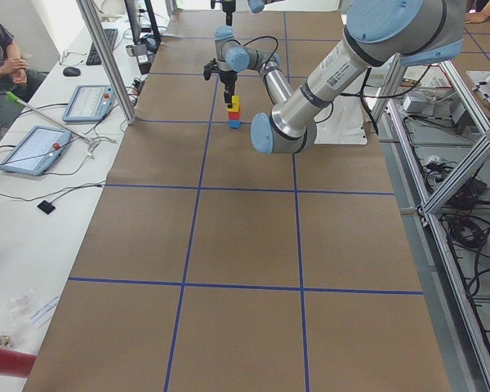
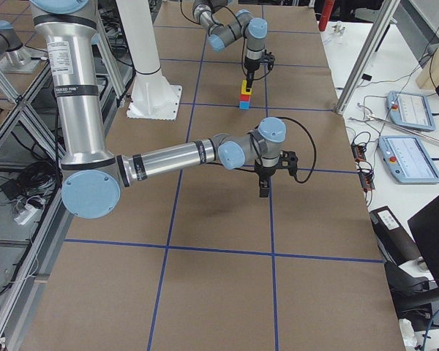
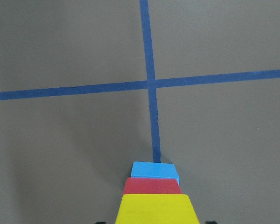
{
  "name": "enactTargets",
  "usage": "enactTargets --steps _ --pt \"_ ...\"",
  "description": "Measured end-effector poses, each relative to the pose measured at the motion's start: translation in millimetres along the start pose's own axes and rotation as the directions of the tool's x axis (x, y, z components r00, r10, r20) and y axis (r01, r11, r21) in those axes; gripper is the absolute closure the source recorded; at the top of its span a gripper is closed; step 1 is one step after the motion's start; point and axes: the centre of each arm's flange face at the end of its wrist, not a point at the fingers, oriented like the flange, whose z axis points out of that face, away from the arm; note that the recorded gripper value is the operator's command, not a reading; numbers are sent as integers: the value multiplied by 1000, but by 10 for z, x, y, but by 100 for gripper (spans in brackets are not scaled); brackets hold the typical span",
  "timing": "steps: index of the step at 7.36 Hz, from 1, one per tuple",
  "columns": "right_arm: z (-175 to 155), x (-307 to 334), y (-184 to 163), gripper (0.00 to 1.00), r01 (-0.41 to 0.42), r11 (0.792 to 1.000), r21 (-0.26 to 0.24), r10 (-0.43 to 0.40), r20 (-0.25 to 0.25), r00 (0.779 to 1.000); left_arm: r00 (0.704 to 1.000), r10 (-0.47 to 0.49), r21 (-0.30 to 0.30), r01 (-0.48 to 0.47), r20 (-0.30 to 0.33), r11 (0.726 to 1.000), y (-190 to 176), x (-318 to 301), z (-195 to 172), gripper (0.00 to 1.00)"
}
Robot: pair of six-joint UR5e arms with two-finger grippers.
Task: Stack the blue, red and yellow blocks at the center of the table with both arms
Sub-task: 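Lower the yellow cube onto the red cube with the left gripper, then open the left gripper and lift it away from the stack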
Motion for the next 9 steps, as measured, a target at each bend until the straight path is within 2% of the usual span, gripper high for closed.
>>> enactTargets --steps 2,4,5,7,8,9 --pt "1 3 2 0 0 1000 0 0 0 1000 1000 4 12 -3 -15 1000 41 4 -181 0" --pt "-41 46 -10 0 -6 1000 6 6 2 1000 1000 5 34 -5 -26 999 254 -166 -746 0" --pt "-97 110 -23 0 -17 1000 14 17 4 1000 999 17 50 -15 -28 999 426 -544 -910 0" --pt "-276 406 -10 0 -53 998 29 52 27 998 995 101 80 -102 11 992 616 -1978 -972 0" --pt "-367 599 45 0 -68 997 27 66 56 996 989 145 79 -147 36 986 561 -2890 -975 0" --pt "-455 791 114 0 -82 996 27 79 84 993 984 172 75 -175 36 982 436 -3947 -959 0"
